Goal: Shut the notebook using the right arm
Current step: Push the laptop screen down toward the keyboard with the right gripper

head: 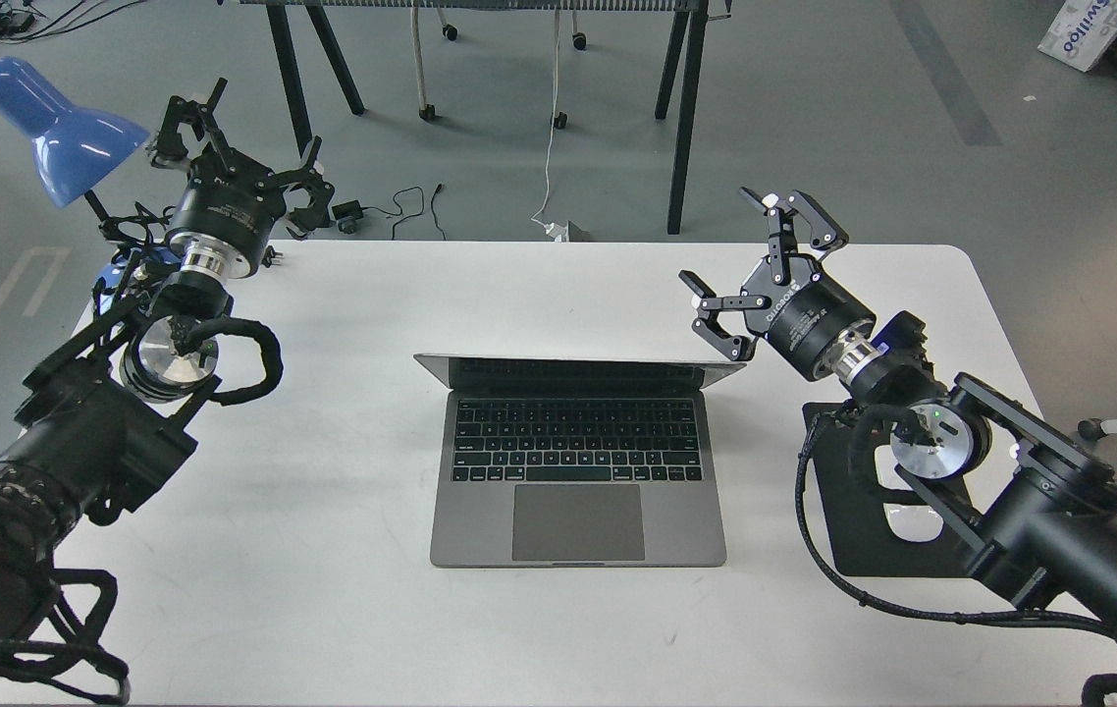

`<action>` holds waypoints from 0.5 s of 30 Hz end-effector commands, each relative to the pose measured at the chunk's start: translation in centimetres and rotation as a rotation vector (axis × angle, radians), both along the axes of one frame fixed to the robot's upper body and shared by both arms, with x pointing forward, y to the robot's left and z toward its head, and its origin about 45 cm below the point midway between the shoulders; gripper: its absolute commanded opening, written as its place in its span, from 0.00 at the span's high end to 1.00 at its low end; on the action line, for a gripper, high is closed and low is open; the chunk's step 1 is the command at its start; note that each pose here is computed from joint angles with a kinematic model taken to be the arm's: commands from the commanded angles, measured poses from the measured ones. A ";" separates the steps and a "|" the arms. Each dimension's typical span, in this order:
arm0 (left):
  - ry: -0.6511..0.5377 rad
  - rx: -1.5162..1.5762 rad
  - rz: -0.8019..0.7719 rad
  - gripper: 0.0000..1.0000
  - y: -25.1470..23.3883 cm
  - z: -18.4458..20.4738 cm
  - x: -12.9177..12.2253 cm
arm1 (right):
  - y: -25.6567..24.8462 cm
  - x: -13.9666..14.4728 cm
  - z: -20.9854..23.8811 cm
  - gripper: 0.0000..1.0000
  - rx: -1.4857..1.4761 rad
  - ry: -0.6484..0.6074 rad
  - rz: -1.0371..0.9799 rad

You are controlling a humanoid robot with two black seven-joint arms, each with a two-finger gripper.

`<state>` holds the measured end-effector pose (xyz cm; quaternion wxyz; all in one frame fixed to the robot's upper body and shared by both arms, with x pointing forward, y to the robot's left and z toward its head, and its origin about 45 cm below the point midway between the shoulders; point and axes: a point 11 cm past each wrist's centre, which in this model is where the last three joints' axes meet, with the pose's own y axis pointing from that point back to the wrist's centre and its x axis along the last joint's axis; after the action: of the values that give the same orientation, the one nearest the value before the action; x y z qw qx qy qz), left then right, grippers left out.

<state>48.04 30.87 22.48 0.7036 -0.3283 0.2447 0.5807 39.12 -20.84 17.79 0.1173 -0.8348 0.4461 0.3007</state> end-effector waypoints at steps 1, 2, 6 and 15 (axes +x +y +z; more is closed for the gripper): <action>-0.001 -0.002 0.002 0.00 0.0 0.0 0.0 | 0.3 -3.2 -2.3 0.00 -0.058 0.056 0.085; -0.001 -0.002 0.002 0.00 0.0 0.0 0.0 | 0.4 -3.8 -2.9 0.00 -0.068 0.070 0.099; -0.001 -0.002 0.002 0.00 0.0 0.0 0.0 | 0.1 -5.6 -5.0 0.00 -0.110 0.123 0.129; -0.001 -0.002 0.002 0.00 0.0 0.0 0.0 | -0.1 -10.3 -10.1 0.00 -0.323 0.153 0.267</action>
<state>48.03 30.92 22.48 0.7028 -0.3293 0.2449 0.5810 29.97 -20.65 8.96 -0.0652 -0.8661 0.3865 0.3102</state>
